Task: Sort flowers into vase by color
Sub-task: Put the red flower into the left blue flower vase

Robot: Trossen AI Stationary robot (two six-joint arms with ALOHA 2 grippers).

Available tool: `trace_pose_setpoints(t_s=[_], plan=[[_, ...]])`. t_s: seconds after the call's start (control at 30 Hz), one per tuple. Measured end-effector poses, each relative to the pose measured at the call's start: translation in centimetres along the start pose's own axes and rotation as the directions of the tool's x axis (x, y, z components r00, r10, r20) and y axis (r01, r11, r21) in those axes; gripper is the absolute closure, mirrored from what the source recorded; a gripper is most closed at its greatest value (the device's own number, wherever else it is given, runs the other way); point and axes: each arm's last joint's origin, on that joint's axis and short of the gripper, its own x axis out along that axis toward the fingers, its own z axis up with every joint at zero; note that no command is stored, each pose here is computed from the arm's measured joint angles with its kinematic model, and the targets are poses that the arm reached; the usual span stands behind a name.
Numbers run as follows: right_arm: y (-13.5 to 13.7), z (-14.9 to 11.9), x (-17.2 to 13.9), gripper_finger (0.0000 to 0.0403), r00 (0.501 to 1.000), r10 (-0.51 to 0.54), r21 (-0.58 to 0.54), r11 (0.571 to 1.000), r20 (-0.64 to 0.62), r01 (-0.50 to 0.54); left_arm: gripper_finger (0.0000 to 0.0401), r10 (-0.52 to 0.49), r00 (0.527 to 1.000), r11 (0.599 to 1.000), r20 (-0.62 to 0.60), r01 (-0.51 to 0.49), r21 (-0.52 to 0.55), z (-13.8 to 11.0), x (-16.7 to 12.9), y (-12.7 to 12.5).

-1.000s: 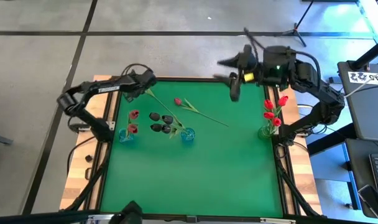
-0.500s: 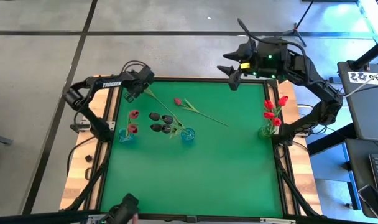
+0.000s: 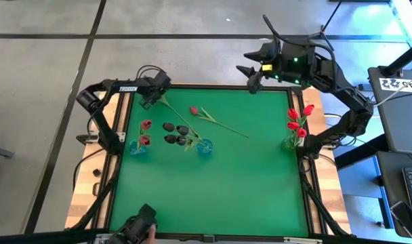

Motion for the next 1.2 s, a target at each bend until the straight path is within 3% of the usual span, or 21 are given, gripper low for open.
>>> trace_pose_setpoints(t_s=[0.17, 0.3, 0.4, 0.53, 0.67, 0.83, 0.9, 1.03, 1.1, 1.2], plan=[[-0.6, -0.1, 0.4, 0.0162, 0.999, -0.031, 0.041, 0.999, -0.009, 0.031, 0.0253, -0.017, 1.0, 1.0, 0.008, 0.017, 0.012, -0.2, 0.2, -0.9], [-0.8, -0.2, 0.5, 0.0162, 0.999, -0.051, 0.045, 0.998, -0.016, 0.051, 0.0313, -0.001, 1.0, 1.0, 0.006, 0.001, -0.009, -0.1, 0.3, -0.8], [-1.1, 0.0, 0.0, 0.0162, 0.992, -0.124, 0.015, 0.992, -0.011, 0.124, 0.0376, 0.031, 1.0, 0.999, -0.004, -0.031, -0.036, 0.1, 0.4, -0.4], [-1.6, 1.0, -1.7, 0.0162, 0.982, -0.185, -0.004, 0.983, 0.031, 0.185, 0.0391, 0.026, 0.999, 1.0, -0.023, -0.026, -0.016, 0.1, 0.2, -0.4], [-2.0, 1.5, -3.6, 0.0162, 0.976, -0.216, -0.019, 0.976, 0.03, 0.217, 0.0397, -0.041, 0.999, 0.991, -0.036, 0.045, 0.123, -0.5, -1.7, -0.8], [-2.6, 1.8, -6.5, 0.0162, 0.972, -0.235, -0.065, 0.97, 0.005, 0.235, 0.0398, -0.244, 0.968, 0.943, 0.055, 0.224, 0.246, 0.6, -7.1, -2.0], [-2.8, 2.1, -7.2, 0.0162, 0.972, -0.232, -0.061, 0.97, 0.021, 0.233, 0.0399, -0.365, 0.928, 0.905, 0.076, 0.334, 0.264, 1.4, -10.0, -2.3], [-2.6, 2.6, -7.7, 0.0162, 0.988, -0.144, -0.051, 0.988, 0.064, 0.147, 0.0399, -0.637, 0.759, 0.757, 0.137, 0.582, 0.298, 3.8, -17.0, -1.8], [-2.5, 2.7, -7.7, 0.0162, 0.993, -0.093, -0.052, 0.994, 0.077, 0.098, 0.04, -0.751, 0.639, 0.648, 0.163, 0.669, 0.363, 5.0, -20.4, -0.8], [-2.2, 2.6, -7.2, 0.0162, 0.997, -0.029, -0.08, 0.996, 0.068, 0.034, 0.04, -0.897, 0.428, 0.426, 0.114, 0.763, 0.487, 6.4, -25.1, 1.4]])
